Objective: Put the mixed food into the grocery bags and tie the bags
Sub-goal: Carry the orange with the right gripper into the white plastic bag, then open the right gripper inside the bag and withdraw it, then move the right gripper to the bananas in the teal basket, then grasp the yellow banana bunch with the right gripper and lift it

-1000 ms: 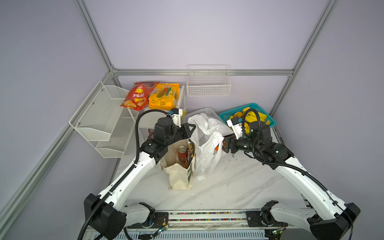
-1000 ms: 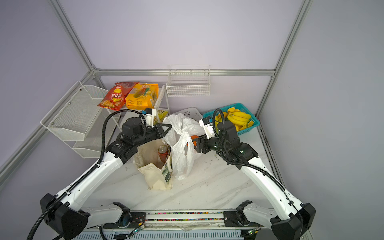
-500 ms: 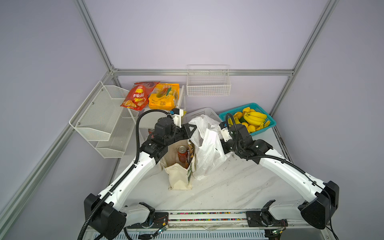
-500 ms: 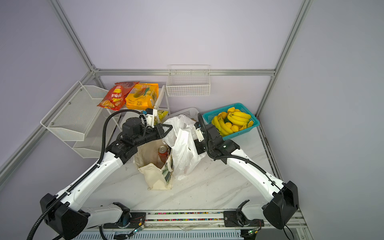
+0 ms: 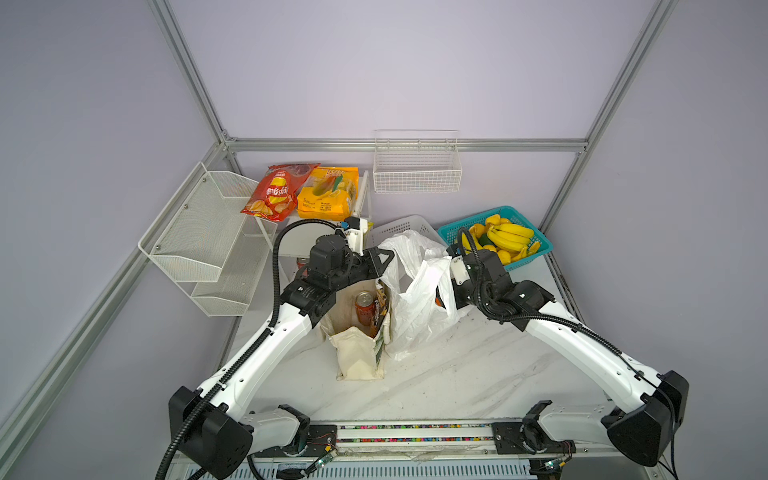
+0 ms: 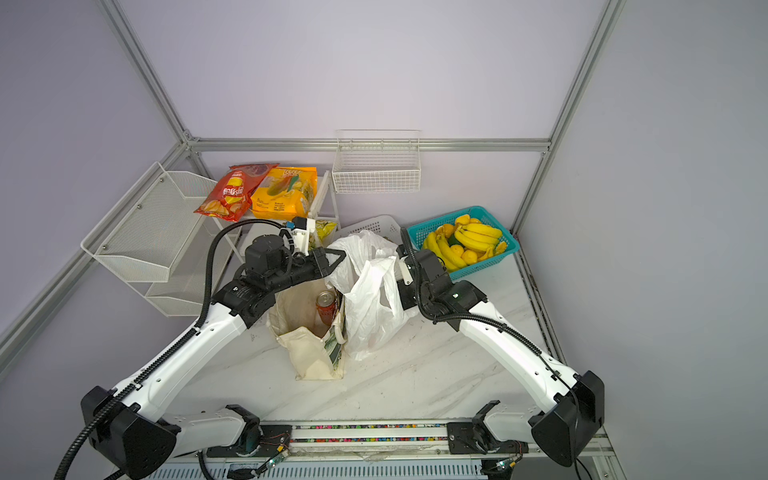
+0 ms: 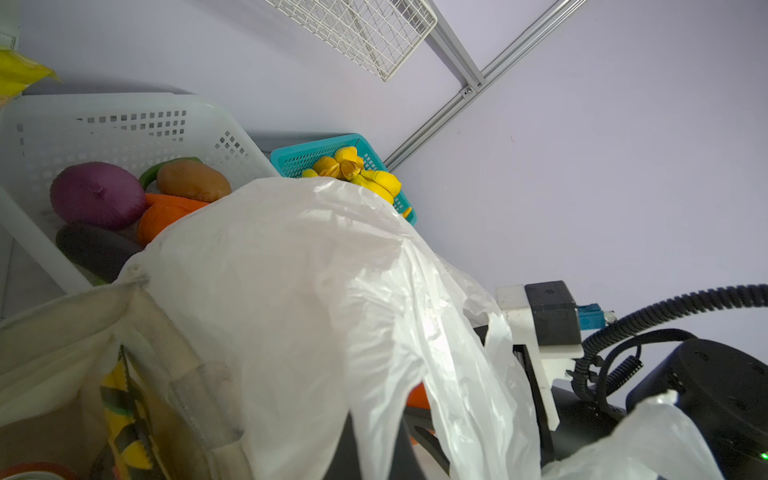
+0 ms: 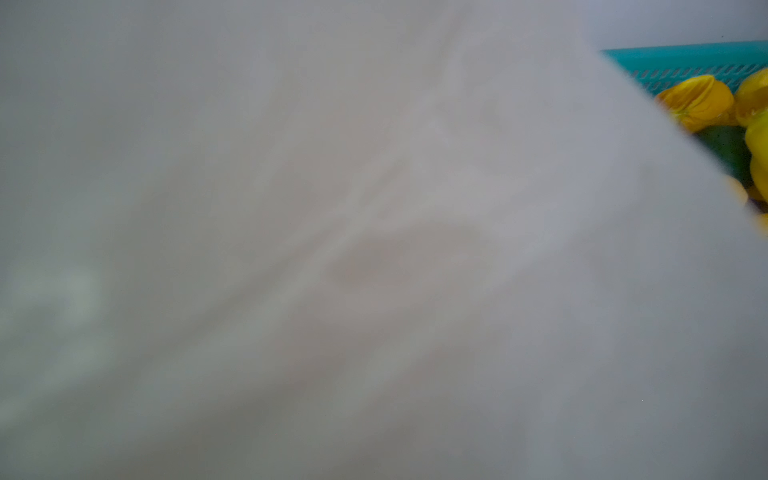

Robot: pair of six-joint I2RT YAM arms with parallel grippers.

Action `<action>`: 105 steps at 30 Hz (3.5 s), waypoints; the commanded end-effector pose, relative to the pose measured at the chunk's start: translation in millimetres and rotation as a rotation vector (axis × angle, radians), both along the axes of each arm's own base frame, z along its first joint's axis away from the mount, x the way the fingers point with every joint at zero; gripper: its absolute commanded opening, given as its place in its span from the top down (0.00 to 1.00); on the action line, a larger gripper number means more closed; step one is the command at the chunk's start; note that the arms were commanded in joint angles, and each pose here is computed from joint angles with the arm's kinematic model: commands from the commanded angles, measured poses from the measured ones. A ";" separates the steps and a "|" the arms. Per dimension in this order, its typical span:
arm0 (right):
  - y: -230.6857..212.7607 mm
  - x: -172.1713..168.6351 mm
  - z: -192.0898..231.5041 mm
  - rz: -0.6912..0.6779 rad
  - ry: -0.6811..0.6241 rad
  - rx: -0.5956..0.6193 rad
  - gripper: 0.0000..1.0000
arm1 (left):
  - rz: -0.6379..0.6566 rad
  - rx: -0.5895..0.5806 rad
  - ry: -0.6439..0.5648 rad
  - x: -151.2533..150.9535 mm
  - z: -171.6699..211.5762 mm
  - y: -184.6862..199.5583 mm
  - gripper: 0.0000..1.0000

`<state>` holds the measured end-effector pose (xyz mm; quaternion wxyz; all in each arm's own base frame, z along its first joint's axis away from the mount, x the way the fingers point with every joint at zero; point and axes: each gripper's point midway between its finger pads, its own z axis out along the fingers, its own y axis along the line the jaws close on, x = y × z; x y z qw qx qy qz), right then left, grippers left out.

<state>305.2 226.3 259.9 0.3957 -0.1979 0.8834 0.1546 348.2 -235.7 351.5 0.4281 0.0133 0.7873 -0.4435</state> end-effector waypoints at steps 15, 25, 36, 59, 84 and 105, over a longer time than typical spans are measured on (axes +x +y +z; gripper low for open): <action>15.8 -49.4 137.4 0.200 -0.180 0.351 0.15 | 0.028 0.029 -0.016 9.9 -6.4 6.1 1.00; -16.2 -72.0 173.6 0.157 -0.275 0.397 0.17 | 0.113 0.021 -0.021 16.7 -2.6 27.3 1.00; -122.9 75.9 121.3 -0.289 -0.211 0.330 0.21 | 0.104 -0.004 -0.028 14.8 1.0 29.9 1.00; -131.0 267.3 -114.0 -0.400 0.074 -0.046 0.39 | 0.076 -0.016 -0.035 15.0 3.3 26.0 1.00; -114.4 283.0 -166.1 -0.320 0.179 -0.055 0.55 | 0.060 -0.020 -0.038 13.2 3.7 24.0 1.00; -86.2 262.6 -57.8 -0.151 0.078 0.228 0.72 | 0.053 -0.025 -0.034 12.3 1.9 22.9 1.00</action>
